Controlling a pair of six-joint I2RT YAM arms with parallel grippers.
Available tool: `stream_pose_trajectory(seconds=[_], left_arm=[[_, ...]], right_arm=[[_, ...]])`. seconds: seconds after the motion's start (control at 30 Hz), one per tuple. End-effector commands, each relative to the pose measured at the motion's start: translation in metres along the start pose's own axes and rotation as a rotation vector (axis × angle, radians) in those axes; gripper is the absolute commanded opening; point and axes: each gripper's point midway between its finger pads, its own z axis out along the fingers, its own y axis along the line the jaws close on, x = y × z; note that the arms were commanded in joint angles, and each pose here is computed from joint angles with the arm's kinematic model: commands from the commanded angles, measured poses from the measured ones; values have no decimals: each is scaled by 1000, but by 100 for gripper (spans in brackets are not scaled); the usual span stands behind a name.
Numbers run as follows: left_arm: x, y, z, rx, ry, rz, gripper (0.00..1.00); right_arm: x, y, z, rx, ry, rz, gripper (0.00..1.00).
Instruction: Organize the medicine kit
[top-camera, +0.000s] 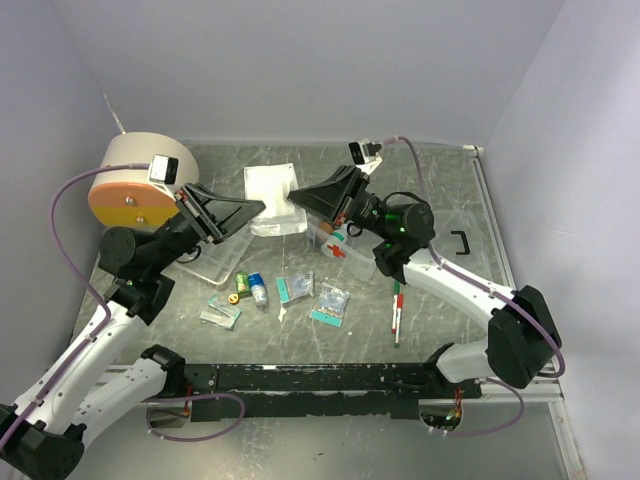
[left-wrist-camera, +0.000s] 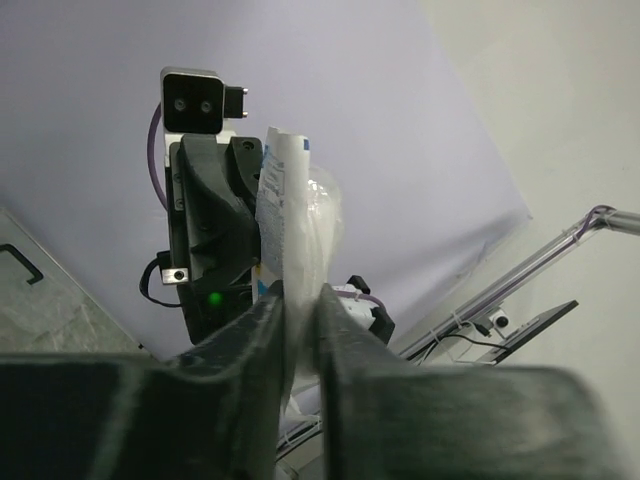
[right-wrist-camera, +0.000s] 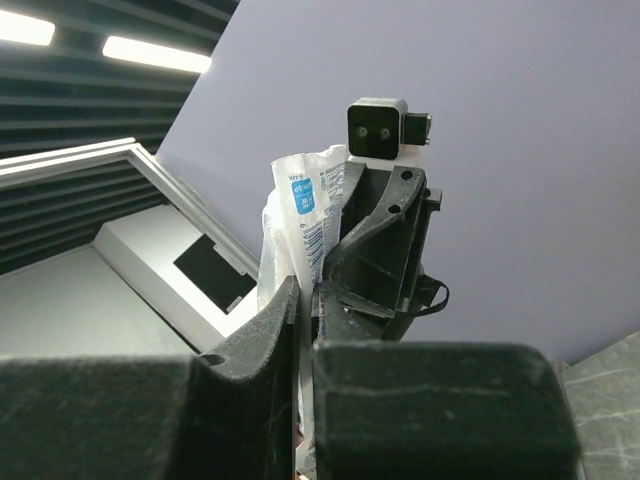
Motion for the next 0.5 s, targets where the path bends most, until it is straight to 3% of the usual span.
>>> stream_pose_trajectory(seconds=[0.0, 0.07, 0.17, 0.37, 0.47], left_arm=[[-1, -8, -1, 29, 4, 45, 20], [-1, -2, -2, -2, 3, 59, 8], [-3, 3, -4, -41, -11, 86, 7], [-7, 25, -8, -187, -15, 154, 7], [-10, 35, -7, -249, -5, 189, 7]], right_arm=[[-3, 9, 2, -30, -6, -21, 4], [-2, 1, 1, 6, -6, -13, 18], [-1, -11, -4, 74, -19, -24, 37], [3, -15, -24, 122, -50, -115, 56], [2, -36, -36, 252, -75, -131, 64]])
